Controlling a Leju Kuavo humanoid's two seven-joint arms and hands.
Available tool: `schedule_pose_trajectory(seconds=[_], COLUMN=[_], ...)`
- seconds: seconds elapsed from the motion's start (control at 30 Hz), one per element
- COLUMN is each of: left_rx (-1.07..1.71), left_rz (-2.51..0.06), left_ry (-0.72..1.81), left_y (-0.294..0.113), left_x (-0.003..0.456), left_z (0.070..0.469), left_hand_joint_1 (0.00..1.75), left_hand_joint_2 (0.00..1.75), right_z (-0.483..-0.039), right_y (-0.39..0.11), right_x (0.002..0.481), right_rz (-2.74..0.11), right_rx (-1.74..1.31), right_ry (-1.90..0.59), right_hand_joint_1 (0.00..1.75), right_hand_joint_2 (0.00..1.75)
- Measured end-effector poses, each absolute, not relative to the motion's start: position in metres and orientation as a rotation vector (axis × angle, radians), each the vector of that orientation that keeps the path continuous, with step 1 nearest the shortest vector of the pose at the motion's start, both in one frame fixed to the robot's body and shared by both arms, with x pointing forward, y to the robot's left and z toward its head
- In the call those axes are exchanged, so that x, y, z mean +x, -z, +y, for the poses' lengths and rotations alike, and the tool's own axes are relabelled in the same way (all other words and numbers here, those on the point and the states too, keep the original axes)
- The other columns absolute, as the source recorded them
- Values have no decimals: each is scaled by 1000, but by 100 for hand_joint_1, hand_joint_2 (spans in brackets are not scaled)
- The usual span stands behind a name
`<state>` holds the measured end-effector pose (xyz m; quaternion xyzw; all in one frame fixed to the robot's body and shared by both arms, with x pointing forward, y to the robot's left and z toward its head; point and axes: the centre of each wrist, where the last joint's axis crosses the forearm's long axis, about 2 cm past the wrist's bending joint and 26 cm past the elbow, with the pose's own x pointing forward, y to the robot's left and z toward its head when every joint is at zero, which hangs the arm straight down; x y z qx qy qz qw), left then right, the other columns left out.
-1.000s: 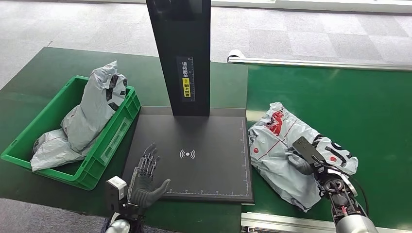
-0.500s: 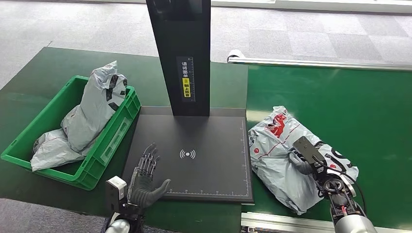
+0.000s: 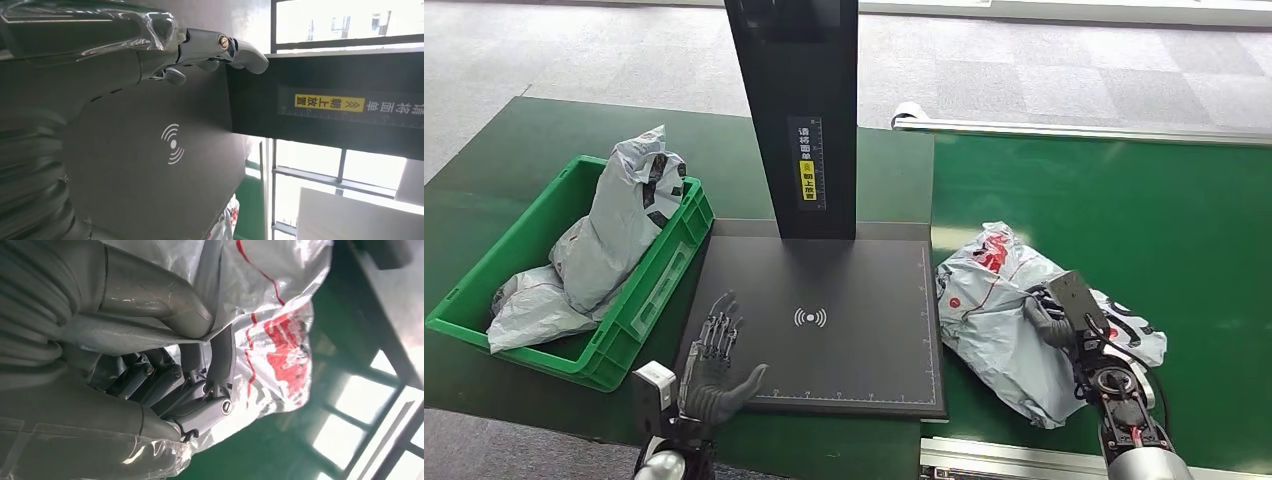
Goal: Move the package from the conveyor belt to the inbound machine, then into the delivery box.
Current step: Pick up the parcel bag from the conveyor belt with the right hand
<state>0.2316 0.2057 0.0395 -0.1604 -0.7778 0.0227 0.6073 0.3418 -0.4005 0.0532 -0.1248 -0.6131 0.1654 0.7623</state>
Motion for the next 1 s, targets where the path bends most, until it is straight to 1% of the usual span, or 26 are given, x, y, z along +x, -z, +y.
schedule_pose_trajectory(seconds=[0.4,0.57,0.8,1.0], left_rx=[-358,-351,-339,-335], left_rz=[-1808,-1806,-1810,-1849], left_ry=[-68,-66,-56,-36], left_y=[-42,-41,-39,-45], left_x=[231,228,223,228], left_z=[209,210,210,210], left_hand_joint_1=[0,0,0,0], left_hand_joint_2=[175,175,175,175], right_z=[-396,-396,-390,-379], right_y=[-66,-73,-114,-164], right_x=[343,336,310,293], right_rz=[-1423,-1487,-1661,-1848], right_rx=[-282,-274,-340,-420], right_ry=[-338,-273,-216,-305], right_hand_joint_1=[175,175,175,175], right_hand_joint_2=[175,175,175,175])
